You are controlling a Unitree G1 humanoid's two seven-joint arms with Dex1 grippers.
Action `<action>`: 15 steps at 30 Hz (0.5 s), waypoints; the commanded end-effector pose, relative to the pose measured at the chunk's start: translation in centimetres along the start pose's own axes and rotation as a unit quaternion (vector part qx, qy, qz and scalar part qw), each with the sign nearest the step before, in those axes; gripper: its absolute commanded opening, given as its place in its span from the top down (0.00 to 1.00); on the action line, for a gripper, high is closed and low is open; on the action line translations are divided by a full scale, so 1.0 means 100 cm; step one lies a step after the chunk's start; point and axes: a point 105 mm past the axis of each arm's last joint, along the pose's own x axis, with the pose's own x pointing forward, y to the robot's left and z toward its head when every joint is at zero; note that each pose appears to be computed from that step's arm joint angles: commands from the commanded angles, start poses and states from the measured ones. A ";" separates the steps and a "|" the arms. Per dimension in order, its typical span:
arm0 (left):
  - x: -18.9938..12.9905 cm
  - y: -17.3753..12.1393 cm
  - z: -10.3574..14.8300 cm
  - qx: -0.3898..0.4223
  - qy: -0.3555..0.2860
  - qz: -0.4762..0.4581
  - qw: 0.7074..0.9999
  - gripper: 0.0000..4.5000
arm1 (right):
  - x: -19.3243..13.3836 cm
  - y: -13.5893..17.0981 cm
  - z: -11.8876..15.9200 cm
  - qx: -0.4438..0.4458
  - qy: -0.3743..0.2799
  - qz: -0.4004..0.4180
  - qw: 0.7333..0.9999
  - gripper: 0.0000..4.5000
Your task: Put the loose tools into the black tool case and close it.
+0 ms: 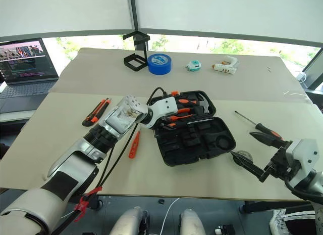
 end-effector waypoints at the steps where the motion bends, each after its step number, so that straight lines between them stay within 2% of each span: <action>1: 0.003 -0.009 0.006 0.011 -0.001 -0.018 1.000 0.81 | 0.000 0.000 0.012 -0.011 -0.018 -0.004 1.000 0.00; 7: 0.001 -0.009 -0.001 0.018 0.032 -0.012 0.999 0.81 | 0.003 0.003 0.013 -0.006 -0.022 -0.001 1.000 0.00; 15: -0.002 -0.008 -0.009 -0.036 0.035 0.006 0.999 0.81 | 0.004 0.008 0.011 0.001 -0.023 -0.003 1.000 0.00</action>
